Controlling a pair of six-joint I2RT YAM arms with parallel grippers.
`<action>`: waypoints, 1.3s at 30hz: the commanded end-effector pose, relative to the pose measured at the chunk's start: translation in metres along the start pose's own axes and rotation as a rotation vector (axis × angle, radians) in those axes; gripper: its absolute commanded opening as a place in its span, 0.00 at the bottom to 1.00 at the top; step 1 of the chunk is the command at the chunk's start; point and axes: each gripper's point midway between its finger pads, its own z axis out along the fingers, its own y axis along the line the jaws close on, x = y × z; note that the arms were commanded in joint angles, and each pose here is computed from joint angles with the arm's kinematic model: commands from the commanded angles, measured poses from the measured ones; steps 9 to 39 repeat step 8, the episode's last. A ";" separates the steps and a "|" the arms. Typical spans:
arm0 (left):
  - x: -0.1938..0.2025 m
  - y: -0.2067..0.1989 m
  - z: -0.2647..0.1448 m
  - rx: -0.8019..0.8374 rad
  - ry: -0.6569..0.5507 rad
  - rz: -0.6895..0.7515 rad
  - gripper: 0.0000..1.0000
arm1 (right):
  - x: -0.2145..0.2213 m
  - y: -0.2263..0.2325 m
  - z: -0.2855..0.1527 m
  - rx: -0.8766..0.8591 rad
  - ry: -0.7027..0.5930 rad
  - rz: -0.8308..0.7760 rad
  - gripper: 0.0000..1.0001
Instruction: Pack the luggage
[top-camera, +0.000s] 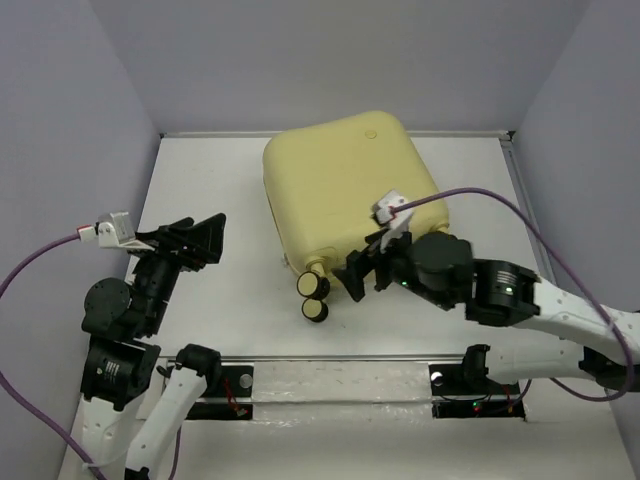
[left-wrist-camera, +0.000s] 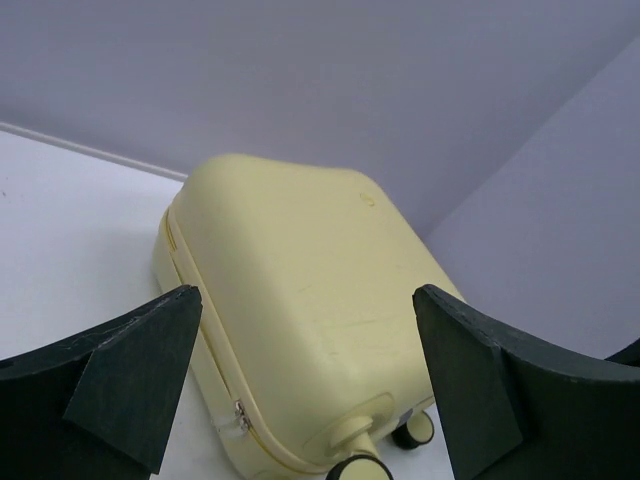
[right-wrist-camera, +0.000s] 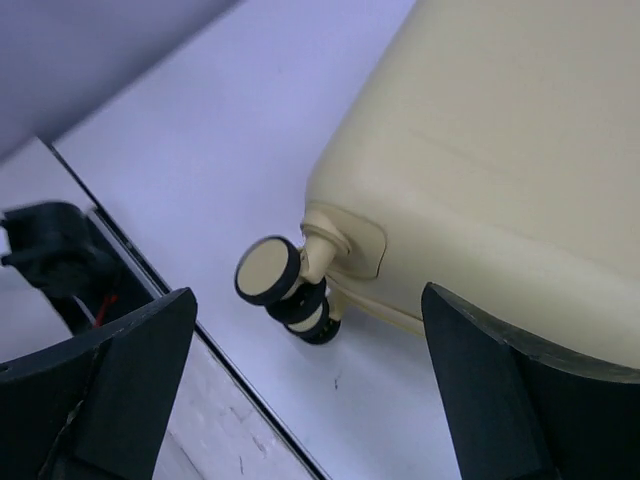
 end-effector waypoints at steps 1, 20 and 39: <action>0.002 -0.015 -0.019 0.102 0.032 0.077 0.99 | -0.070 -0.025 -0.072 -0.042 -0.304 0.104 1.00; 0.018 -0.011 -0.015 0.130 0.048 0.094 0.99 | -0.076 -0.072 -0.110 0.067 -0.534 0.248 1.00; 0.018 -0.011 -0.015 0.130 0.048 0.094 0.99 | -0.076 -0.072 -0.110 0.067 -0.534 0.248 1.00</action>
